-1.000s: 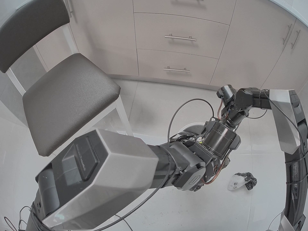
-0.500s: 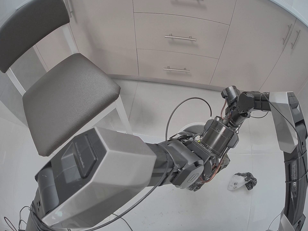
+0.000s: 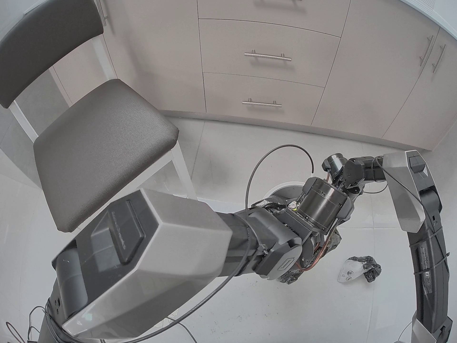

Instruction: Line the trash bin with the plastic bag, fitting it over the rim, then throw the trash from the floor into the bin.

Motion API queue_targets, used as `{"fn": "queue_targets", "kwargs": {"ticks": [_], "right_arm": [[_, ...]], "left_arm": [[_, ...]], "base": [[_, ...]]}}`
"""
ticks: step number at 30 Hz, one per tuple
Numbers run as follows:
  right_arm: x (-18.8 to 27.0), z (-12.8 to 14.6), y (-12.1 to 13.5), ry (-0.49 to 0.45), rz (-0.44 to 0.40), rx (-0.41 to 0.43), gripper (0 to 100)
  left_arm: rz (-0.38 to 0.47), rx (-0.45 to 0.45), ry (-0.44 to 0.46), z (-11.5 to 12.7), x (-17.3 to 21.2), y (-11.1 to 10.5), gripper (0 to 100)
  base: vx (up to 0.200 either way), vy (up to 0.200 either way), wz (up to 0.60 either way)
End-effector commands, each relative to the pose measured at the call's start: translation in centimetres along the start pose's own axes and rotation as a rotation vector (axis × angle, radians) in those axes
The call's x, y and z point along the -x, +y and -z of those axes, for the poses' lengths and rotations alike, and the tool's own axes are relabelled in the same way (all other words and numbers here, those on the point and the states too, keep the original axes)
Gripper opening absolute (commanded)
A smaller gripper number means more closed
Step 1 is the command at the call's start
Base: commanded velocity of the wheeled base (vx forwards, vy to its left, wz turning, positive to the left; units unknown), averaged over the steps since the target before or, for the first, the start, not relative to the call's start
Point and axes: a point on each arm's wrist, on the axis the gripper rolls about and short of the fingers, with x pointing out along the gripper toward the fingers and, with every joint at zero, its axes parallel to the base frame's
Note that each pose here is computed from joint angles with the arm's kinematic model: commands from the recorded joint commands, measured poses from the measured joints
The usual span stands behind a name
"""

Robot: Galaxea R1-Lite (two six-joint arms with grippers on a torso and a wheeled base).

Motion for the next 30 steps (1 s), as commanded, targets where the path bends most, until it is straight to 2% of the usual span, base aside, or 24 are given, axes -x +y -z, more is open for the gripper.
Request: {"fn": "queue_targets", "kwargs": {"ticks": [1,6,23,30], "right_arm": [[-1.0,1.1,-0.4,0.094,0.035,0.033,100],[-1.5,1.5,-0.4,0.116,0.042,0.042,100],[-3.1,4.6,0.5,0.315,0.106,0.074,100],[-4.2,5.2,0.5,0.342,0.116,0.079,100]], "left_arm": [[0.000,-0.001,0.002,0.1,0.0,0.0,0],[0.000,-0.001,0.002,0.1,0.0,0.0,0],[-0.005,0.004,-0.003,-0.2,-0.1,0.2,0],[-0.005,0.004,-0.003,-0.2,-0.1,0.2,0]], "base": [[0.000,0.000,0.00],[0.000,0.000,0.00],[0.000,0.000,0.00],[0.000,0.000,0.00]]}}
